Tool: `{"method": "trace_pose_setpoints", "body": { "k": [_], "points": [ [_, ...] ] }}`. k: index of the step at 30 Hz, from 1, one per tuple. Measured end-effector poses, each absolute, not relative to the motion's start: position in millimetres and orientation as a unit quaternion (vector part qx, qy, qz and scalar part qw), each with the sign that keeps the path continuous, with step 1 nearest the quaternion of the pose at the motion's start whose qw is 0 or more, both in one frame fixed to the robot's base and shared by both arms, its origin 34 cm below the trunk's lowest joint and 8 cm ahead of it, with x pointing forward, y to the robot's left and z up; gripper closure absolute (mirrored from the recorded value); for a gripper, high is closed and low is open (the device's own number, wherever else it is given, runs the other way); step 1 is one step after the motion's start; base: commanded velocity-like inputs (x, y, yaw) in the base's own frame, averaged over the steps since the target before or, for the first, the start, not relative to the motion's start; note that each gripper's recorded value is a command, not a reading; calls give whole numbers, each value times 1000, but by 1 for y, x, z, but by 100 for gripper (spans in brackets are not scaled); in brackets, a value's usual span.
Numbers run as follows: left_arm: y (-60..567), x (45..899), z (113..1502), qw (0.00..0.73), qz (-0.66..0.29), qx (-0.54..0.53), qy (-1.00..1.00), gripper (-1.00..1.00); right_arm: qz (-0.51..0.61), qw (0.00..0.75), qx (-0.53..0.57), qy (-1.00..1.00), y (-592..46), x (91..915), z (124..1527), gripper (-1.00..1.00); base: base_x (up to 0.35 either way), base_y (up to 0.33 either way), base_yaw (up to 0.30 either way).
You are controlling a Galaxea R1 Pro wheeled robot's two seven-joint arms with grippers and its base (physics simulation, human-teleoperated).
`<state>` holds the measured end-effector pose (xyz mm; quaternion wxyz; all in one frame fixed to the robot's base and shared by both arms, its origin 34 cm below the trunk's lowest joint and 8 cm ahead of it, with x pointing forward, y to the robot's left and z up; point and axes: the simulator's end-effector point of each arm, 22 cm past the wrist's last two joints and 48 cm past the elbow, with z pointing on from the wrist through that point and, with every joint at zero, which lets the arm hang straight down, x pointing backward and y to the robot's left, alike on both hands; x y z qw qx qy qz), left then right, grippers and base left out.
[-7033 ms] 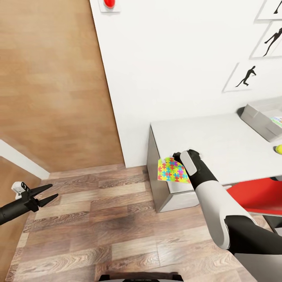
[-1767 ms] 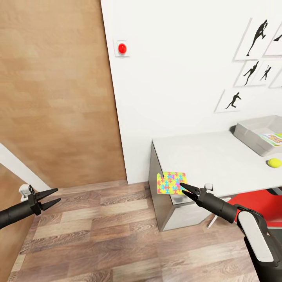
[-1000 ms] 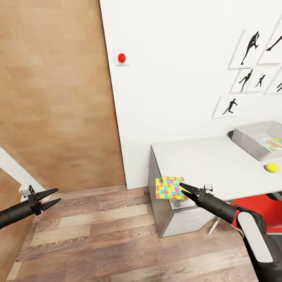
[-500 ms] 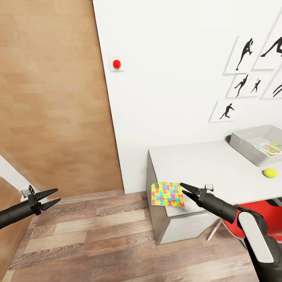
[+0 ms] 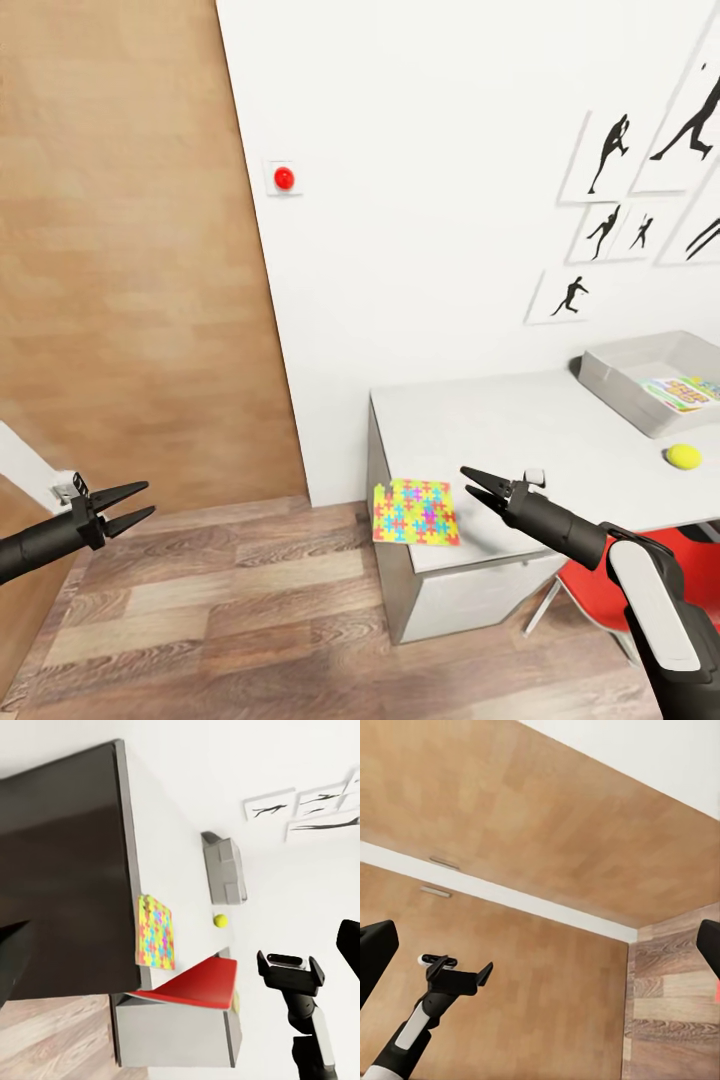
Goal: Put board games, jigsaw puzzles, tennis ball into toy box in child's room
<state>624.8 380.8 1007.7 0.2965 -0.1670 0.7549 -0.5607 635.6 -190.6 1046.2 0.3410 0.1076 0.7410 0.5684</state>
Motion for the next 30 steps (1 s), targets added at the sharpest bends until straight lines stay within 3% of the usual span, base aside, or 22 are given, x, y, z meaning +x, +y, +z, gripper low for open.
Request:
{"method": "trace_pose_setpoints", "body": {
  "k": [10, 30],
  "points": [
    [381, 625, 1016, 302, -562, -162, 753, -100, 571, 348, 101, 737, -190, 635, 1057, -100, 1, -171, 0],
    [380, 624, 1020, 305, -563, -159, 752, -100, 571, 351, 98, 735, -191, 634, 1062, -100, 7, 10, 0]
  ]
}}
